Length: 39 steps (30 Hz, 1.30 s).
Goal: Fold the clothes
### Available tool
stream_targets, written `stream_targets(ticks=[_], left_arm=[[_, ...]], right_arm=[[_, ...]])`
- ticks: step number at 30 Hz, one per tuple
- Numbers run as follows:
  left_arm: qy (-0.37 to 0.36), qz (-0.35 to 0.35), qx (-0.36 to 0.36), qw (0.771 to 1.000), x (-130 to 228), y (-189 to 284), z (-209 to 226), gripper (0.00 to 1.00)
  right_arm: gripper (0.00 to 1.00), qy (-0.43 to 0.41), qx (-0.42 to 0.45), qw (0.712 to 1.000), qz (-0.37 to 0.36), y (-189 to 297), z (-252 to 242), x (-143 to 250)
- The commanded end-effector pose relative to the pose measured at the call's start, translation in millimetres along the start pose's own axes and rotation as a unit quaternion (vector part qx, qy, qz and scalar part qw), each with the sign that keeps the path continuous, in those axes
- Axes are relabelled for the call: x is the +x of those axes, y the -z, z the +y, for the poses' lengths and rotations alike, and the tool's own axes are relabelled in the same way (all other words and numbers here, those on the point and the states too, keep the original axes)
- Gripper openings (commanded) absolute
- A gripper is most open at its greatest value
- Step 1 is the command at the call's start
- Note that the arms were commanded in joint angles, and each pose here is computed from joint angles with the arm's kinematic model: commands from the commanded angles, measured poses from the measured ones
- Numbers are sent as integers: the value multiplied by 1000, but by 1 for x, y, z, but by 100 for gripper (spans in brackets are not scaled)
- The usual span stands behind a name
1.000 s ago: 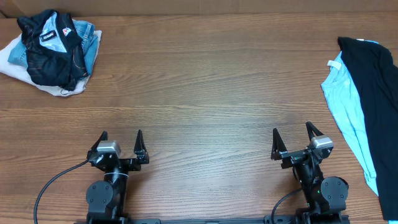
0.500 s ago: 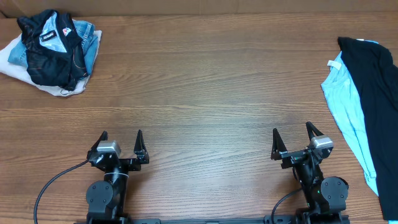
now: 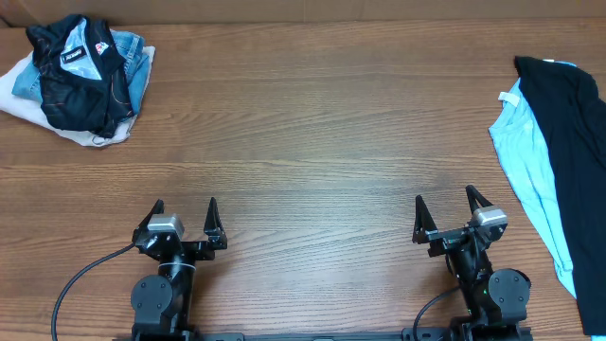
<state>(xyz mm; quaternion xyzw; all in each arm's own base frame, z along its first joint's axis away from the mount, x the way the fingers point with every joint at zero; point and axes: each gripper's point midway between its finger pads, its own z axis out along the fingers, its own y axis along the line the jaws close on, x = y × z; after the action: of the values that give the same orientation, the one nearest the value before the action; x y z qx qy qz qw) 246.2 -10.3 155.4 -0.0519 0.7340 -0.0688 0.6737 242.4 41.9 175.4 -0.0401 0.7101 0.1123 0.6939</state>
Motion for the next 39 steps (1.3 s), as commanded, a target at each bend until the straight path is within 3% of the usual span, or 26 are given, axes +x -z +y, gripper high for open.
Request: stream_targets(ticks=[1, 35, 39], left_arm=[[-11, -4, 0, 1000, -1, 0, 0, 100], [-11, -4, 0, 1000, -1, 0, 0, 100], [-11, -4, 0, 1000, -1, 0, 0, 100]], right_arm=[[100, 2, -5, 1000, -1, 0, 2, 2], [100, 2, -5, 1000, -1, 0, 2, 2], [100, -12, -71, 997, -22, 2, 25, -9]])
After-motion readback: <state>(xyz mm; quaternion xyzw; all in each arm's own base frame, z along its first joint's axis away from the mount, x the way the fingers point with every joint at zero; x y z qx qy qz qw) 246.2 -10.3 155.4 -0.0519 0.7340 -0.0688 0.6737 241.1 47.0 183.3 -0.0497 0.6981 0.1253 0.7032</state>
